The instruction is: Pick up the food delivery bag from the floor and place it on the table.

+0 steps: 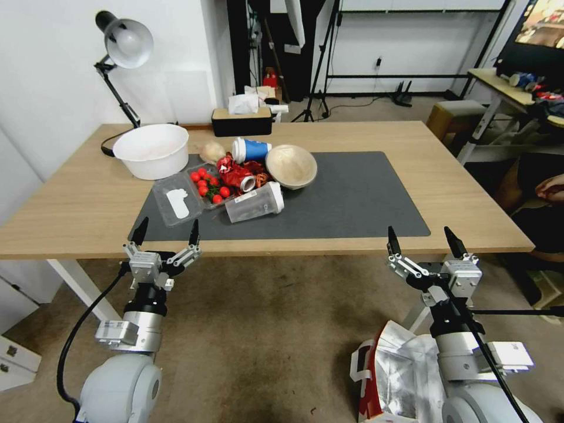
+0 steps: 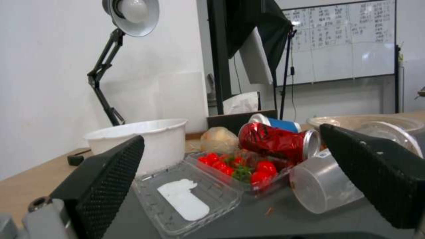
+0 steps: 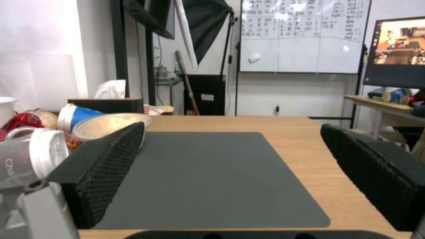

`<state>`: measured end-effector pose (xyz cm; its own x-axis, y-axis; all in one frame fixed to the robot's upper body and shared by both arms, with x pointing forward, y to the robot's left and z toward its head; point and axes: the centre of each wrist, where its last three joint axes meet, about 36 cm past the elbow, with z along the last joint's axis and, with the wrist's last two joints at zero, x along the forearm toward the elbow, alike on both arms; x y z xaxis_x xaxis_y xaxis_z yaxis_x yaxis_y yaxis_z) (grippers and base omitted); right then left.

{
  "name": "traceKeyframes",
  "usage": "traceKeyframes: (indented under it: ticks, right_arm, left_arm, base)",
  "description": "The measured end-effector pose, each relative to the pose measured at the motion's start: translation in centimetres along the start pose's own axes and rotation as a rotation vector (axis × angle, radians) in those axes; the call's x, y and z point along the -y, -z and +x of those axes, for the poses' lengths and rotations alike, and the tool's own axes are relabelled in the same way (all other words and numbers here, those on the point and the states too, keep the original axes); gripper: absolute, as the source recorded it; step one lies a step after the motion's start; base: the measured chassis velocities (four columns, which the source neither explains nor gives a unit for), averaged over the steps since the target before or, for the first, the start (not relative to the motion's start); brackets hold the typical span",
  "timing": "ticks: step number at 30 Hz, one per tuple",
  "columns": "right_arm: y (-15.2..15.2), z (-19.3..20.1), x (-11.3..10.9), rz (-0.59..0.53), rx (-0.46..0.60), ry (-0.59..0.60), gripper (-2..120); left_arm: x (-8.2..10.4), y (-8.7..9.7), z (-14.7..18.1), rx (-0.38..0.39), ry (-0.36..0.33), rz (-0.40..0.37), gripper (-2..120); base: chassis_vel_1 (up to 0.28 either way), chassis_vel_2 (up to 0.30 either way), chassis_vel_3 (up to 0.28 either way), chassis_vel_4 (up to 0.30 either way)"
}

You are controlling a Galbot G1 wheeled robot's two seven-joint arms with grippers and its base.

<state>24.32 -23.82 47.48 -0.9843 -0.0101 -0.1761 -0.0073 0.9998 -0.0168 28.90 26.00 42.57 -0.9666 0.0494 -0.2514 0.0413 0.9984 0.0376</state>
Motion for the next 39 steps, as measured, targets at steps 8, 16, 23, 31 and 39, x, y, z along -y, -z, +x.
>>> traceKeyframes:
  ticks: [8,16,23,31,39]
  right_arm:
    - [-0.05,0.08,-0.08,-0.003,0.001,-0.003,100]
    - [-0.06,0.15,-0.09,-0.003,0.003,-0.006,100]
    - [-0.04,0.10,-0.08,-0.004,0.005,-0.007,100]
    - [-0.13,0.15,-0.03,-0.004,0.003,-0.010,100]
    - [-0.14,0.14,-0.06,-0.005,0.004,-0.010,100]
  left_arm:
    - [0.08,0.37,0.21,0.002,-0.006,0.000,99]
    - [0.08,0.39,0.39,-0.002,-0.008,-0.002,99]
    - [0.14,0.44,0.44,-0.001,-0.008,-0.001,99]
    - [0.14,0.44,0.47,-0.002,-0.005,-0.004,99]
    - [0.15,0.50,0.51,-0.002,-0.004,-0.005,99]
  base:
    - [0.000,0.000,0.000,0.000]
    - [0.000,0.000,0.000,0.000]
    - [0.000,0.000,0.000,0.000]
    - [0.000,0.000,0.000,0.000]
    - [0.000,0.000,0.000,0.000]
